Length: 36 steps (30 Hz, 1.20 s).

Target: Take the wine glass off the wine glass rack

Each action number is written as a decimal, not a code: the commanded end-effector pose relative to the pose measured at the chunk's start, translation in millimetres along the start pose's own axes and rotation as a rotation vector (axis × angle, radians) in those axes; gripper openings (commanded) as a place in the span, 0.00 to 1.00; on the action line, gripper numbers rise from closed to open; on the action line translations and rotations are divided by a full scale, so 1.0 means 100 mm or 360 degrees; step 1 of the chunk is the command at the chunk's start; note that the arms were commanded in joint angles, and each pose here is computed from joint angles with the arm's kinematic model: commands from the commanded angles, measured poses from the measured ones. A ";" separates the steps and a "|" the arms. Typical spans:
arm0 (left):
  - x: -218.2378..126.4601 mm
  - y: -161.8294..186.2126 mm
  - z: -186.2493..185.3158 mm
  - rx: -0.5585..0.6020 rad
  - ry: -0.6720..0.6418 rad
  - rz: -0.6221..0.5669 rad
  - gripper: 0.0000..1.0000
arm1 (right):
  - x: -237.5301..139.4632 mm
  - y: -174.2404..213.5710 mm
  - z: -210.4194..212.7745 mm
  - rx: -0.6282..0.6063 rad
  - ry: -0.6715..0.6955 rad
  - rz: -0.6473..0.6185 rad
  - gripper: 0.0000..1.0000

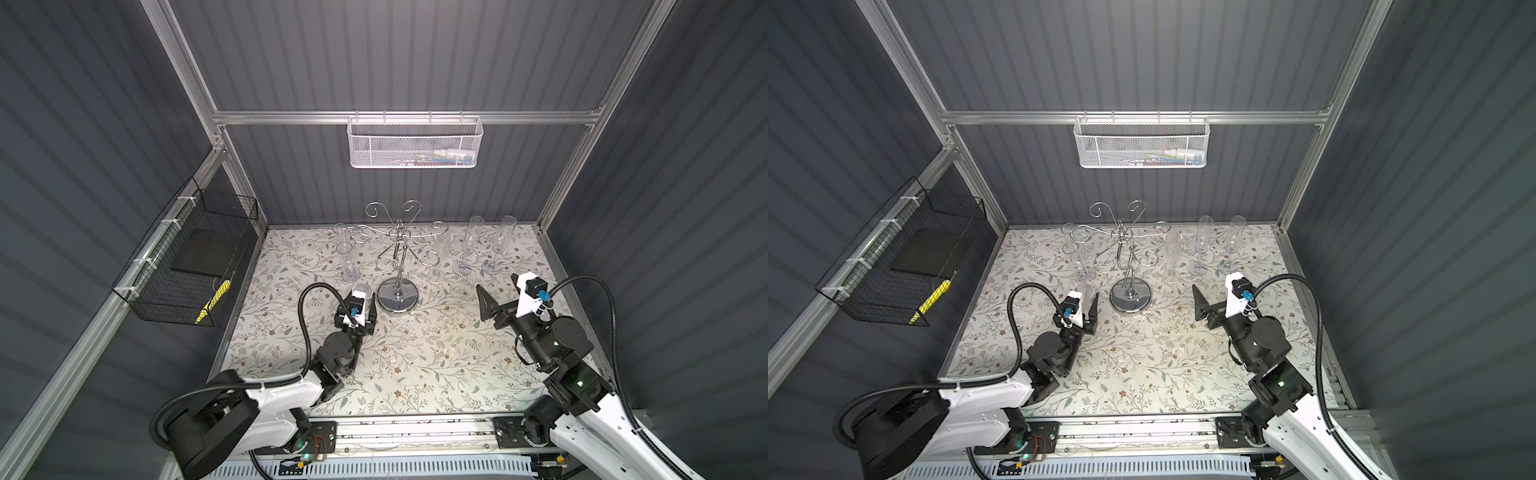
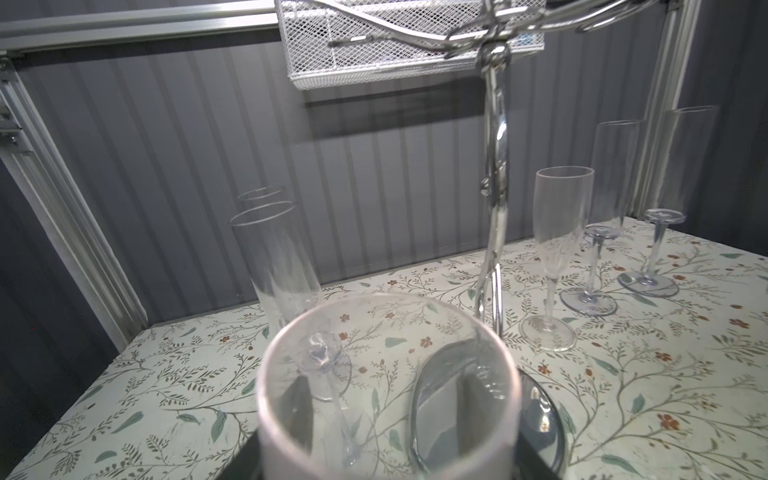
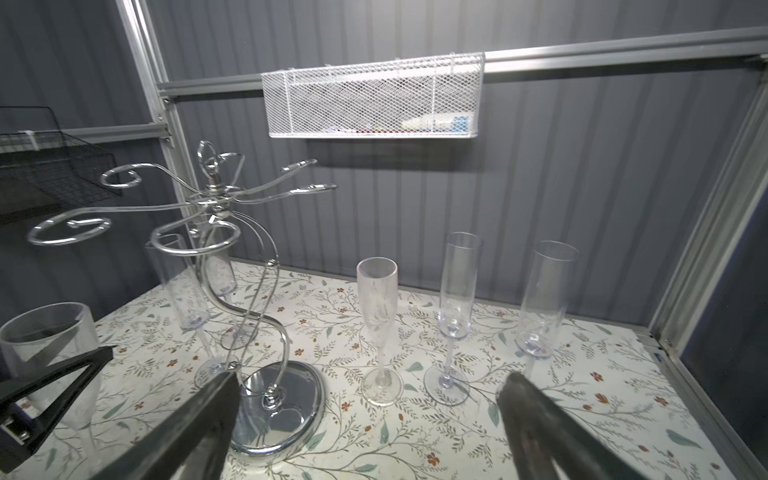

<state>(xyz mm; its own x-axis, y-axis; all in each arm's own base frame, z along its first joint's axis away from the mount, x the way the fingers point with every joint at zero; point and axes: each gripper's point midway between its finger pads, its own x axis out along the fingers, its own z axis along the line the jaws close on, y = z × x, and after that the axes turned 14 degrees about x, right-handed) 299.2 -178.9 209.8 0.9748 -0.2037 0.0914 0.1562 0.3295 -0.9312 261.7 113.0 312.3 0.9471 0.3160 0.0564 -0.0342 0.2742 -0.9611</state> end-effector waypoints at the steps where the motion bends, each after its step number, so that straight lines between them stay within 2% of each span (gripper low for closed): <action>1: 0.07 -0.30 0.32 -0.0246 -0.0199 -0.0239 0.46 | 0.07 -0.11 -0.09 0.0010 0.0052 -0.0081 0.99; 6: 0.22 -0.23 0.27 -0.0234 -0.0168 -0.0223 0.46 | 0.18 -0.07 -0.16 0.0036 0.0060 -0.0054 0.99; 11: 0.34 -0.09 0.32 -0.0327 -0.0154 -0.0192 0.46 | 0.22 -0.04 -0.23 0.0035 0.0085 -0.0045 0.99; 27: 0.49 0.18 0.15 -0.0298 -0.0080 -0.0095 0.47 | 0.23 -0.02 -0.33 0.0045 0.0121 -0.0046 0.99; 33: 0.48 0.28 0.12 -0.0277 -0.0080 -0.0052 0.53 | 0.22 0.00 -0.34 0.0042 0.0128 -0.0040 0.99; 36: 0.47 0.33 0.12 -0.0265 -0.0084 -0.0031 0.65 | 0.21 -0.01 -0.35 0.0037 0.0135 -0.0042 0.99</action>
<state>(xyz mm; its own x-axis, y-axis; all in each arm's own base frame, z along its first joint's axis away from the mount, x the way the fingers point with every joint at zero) 349.8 -168.7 184.8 0.9794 -0.1718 0.1062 0.1383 0.1876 -0.9725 295.0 89.3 302.1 0.9715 0.2337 0.0391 -0.0315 0.2911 -0.9562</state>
